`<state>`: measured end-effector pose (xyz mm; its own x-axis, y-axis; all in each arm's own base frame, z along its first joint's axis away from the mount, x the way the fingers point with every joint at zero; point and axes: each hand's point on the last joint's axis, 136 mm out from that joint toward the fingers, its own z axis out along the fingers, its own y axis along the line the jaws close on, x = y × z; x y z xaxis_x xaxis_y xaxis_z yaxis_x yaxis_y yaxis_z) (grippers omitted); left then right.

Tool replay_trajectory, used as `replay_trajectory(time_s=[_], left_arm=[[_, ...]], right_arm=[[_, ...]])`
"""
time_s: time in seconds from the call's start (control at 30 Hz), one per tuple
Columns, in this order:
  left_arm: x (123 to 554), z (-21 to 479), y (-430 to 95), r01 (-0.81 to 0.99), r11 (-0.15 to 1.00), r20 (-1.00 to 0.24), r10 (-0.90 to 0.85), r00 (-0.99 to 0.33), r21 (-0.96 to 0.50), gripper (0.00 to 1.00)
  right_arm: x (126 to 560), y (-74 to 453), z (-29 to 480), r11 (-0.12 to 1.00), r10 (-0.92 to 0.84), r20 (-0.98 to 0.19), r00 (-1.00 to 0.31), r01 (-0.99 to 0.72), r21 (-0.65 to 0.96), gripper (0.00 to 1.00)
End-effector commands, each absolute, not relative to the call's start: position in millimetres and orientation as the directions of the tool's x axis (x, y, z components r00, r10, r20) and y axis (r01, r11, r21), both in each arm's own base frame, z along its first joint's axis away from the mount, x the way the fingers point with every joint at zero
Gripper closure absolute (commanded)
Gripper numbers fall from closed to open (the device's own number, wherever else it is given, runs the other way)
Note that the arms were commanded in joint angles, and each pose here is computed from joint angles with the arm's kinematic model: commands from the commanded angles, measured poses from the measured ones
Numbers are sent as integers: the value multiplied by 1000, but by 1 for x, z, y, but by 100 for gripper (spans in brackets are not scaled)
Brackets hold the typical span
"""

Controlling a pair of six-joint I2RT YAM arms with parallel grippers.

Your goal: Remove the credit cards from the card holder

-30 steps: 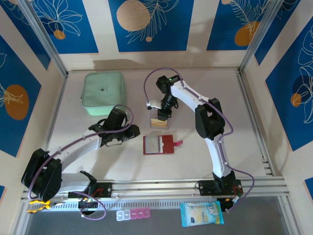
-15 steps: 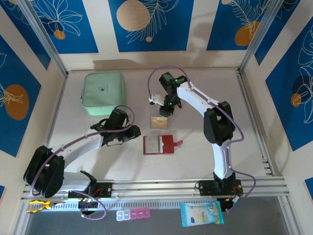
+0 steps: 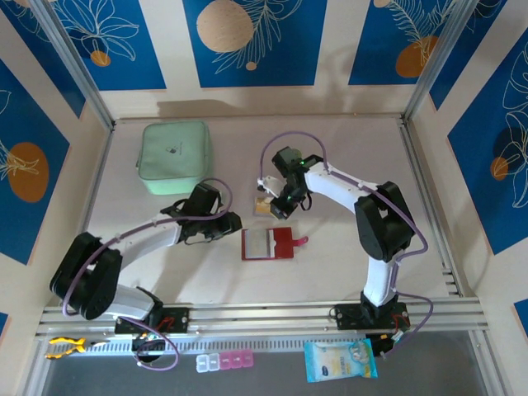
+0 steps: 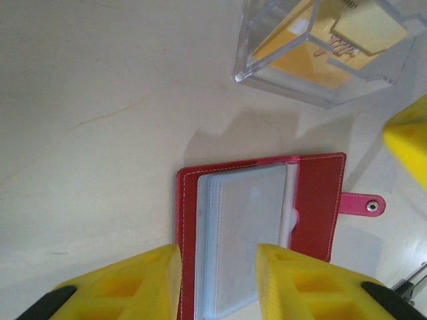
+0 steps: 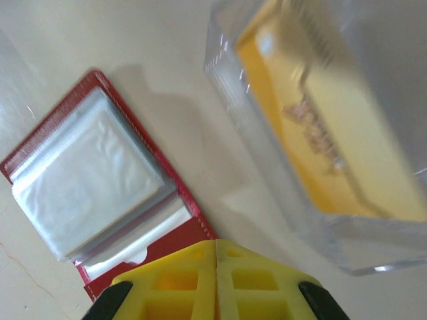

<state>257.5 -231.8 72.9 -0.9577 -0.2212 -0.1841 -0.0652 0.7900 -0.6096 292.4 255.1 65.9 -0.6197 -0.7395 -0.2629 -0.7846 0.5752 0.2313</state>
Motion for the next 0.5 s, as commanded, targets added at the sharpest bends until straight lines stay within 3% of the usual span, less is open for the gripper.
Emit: replay_trajectory(time_s=[0.0, 0.23, 0.47], left_arm=[[262, 83, -247, -36, 760, -184, -203, -962, -648, 66], [260, 80, -253, -36, 759, -173, -194, -965, -651, 66], [257, 80, -257, -28, 758, -168, -181, -969, -652, 66]], right_arm=[[298, 259, 66, 642, -671, -291, -682, -730, 233, 90], [319, 247, 47, 716, -636, -288, -715, -687, 123, 89], [327, 251, 46, 729, -617, -316, -721, -675, 113, 89]])
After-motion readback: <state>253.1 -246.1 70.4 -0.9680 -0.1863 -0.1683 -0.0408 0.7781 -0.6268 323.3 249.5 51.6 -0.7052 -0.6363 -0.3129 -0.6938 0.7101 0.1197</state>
